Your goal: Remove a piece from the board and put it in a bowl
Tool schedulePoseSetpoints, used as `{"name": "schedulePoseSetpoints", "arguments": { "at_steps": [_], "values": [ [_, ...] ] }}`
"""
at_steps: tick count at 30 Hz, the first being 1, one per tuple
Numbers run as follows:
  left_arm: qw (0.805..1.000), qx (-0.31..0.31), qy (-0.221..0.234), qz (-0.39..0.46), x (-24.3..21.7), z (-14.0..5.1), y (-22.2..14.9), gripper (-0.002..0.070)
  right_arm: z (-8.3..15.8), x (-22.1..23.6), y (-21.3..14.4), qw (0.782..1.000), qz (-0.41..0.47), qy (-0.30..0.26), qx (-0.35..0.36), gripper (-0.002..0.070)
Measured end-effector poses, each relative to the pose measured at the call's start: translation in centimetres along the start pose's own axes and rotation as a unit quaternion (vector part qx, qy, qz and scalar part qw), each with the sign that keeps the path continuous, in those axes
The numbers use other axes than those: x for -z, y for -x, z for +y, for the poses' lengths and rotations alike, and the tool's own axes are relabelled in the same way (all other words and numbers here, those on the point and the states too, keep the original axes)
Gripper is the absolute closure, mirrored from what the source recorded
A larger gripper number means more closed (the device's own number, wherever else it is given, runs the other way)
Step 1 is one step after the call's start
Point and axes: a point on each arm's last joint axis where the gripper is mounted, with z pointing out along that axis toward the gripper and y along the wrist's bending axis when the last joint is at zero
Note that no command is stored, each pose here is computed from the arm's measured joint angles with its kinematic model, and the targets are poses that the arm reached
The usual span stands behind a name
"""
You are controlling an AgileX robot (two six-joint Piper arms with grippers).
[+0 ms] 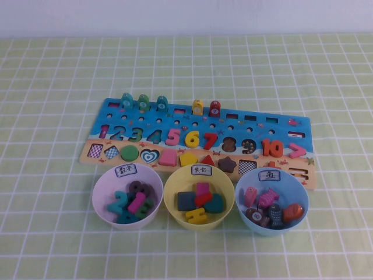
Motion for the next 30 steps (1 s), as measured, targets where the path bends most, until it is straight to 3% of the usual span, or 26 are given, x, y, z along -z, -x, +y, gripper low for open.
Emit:
{"name": "schedulePoseSetpoints", "arguments": {
  "at_steps": [8, 15, 25, 28, 30],
  "values": [
    [1.0, 0.0, 0.0, 0.0, 0.0, 0.0, 0.0, 0.068, 2.2, -1.1, 5.8, 0.997, 0.018, -0.045, 0.065, 0.0694],
    [1.0, 0.0, 0.0, 0.0, 0.0, 0.0, 0.0, 0.068, 5.7, -5.5, 10.6, 0.992, 0.047, -0.035, 0.115, 0.0694],
    [1.0, 0.0, 0.0, 0.0, 0.0, 0.0, 0.0, 0.068, 7.7, -12.0, 15.5, 0.98, 0.074, -0.031, 0.181, 0.0692],
    [1.0, 0.0, 0.0, 0.0, 0.0, 0.0, 0.0, 0.068, 7.7, -13.9, 15.9, 0.97, 0.09, -0.027, 0.224, 0.0666],
    [1.0, 0.0, 0.0, 0.0, 0.0, 0.0, 0.0, 0.068, 7.7, -15.3, 15.9, 0.957, 0.105, -0.023, 0.269, 0.0605]
  ]
}}
